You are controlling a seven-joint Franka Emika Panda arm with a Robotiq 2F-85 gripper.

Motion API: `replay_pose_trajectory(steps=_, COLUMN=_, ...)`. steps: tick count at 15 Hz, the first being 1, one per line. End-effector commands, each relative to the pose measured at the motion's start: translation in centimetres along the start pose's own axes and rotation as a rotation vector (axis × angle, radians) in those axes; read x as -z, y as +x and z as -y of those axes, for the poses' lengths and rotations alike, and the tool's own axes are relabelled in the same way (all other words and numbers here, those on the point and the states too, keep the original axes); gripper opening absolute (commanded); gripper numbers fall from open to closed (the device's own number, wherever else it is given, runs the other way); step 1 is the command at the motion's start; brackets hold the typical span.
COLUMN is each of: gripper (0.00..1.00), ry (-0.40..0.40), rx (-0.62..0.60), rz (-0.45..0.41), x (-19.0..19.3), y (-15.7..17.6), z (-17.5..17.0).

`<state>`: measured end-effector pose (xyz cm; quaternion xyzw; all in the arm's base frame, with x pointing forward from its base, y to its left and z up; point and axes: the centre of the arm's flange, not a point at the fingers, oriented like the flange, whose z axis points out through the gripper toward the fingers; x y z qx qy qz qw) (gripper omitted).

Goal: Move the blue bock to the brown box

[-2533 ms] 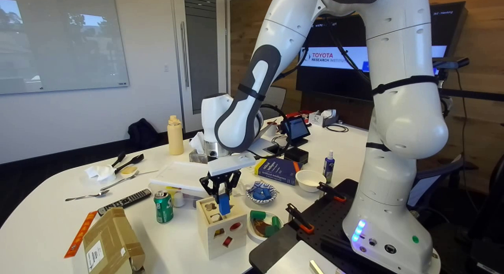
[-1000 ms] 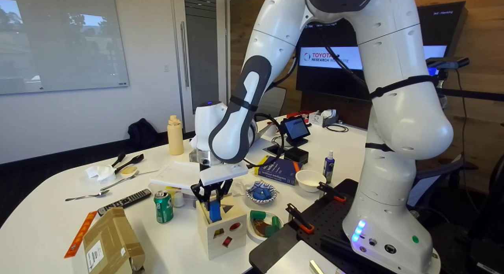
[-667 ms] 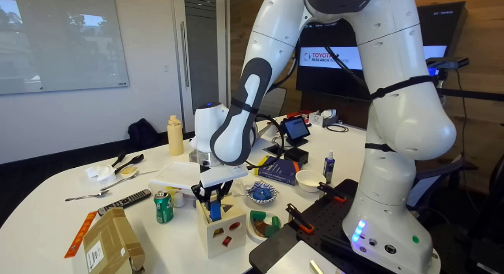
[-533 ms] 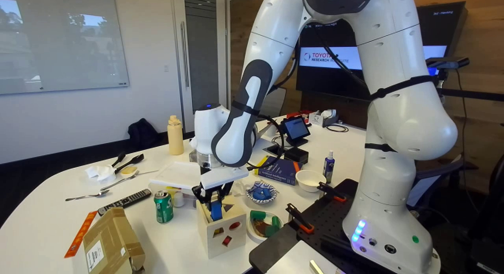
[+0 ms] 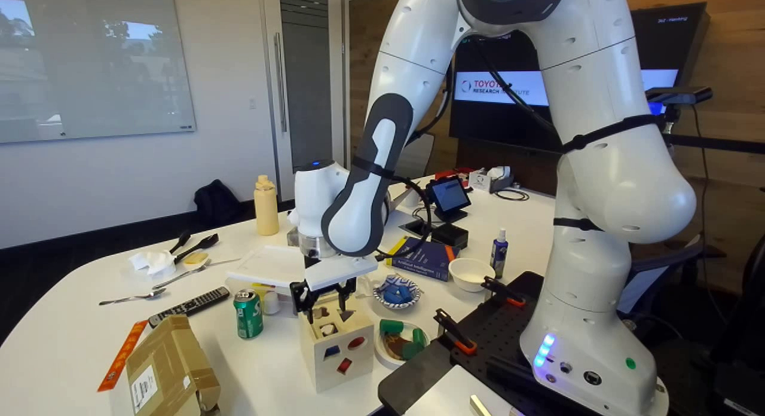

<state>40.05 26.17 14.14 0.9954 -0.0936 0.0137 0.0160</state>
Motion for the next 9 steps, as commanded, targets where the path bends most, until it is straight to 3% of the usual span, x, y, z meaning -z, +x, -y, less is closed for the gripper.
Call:
replay_pose_trajectory(steps=1, gripper=1.0, ry=0.014, rx=-0.015, rz=-0.022, x=0.6, y=0.3, z=0.3)
replay_pose_trajectory(steps=9, gripper=1.0, ry=0.037, rx=-0.04, rz=-0.029, x=2.3, y=1.3, z=-0.5)
